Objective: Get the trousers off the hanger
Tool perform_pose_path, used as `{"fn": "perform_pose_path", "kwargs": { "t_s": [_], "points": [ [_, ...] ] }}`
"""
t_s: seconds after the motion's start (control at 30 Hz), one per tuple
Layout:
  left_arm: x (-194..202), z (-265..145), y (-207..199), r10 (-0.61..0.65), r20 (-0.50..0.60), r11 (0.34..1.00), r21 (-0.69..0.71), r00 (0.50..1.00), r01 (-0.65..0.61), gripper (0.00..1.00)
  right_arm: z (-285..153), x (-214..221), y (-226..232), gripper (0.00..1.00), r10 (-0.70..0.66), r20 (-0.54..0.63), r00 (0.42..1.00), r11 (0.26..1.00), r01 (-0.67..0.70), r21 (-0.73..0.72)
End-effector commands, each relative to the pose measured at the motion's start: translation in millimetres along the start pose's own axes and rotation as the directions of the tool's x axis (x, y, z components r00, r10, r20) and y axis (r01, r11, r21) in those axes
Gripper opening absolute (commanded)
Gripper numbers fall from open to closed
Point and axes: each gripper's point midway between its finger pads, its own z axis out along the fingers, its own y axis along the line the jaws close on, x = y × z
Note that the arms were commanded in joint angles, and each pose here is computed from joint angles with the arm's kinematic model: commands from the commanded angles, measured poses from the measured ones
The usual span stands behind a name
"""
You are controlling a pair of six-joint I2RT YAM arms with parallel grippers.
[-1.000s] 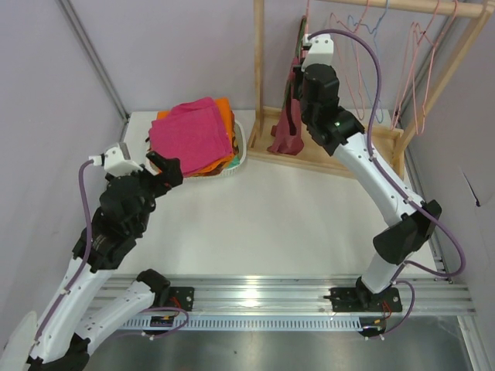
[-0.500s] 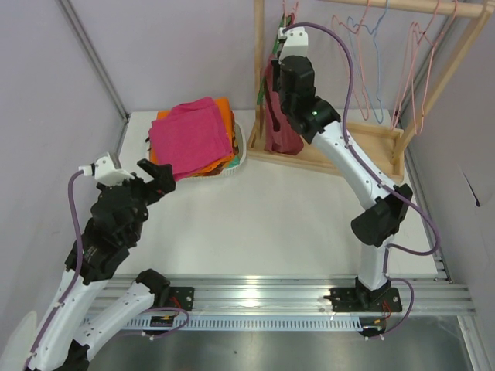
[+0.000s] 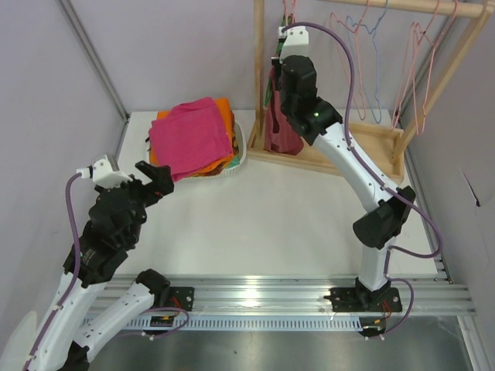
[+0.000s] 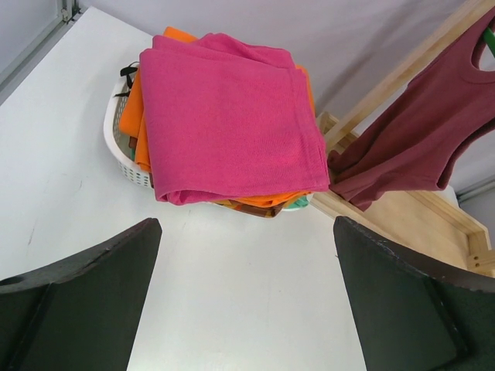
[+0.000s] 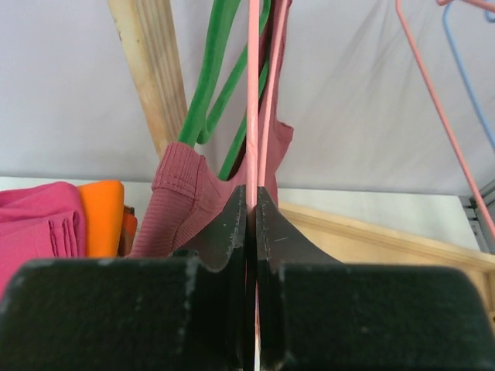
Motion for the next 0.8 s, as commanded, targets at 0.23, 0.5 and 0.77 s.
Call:
{"fn": "perform_pose_path", "kwargs": {
  "t_s": [0.23,0.5,0.77],
  "points": [
    [8.5,1.9,-2.6,-0.014,-0.029,1.0,0.014,0.999,0.014,0.99,-25.9,-59.1,-44.0,0.0,0.136,0.18,0.974,0.99,-0.138,-0.001],
    [8.9,2.3,-5.9,-0.023,-0.036,0.999,0.024,0.999,0.024,1.0,-28.4,-45.1,-72.1,0.0,0.132,0.134,0.982,0.989,-0.141,0.055],
    [10.9,5.6,-10.9,-0.02,-0.05,0.999,0.033,0.999,0.022,0.99,-22.7,-18.1,-84.4,0.0,0.127,0.06,0.99,0.988,-0.131,0.078]
  ]
}}
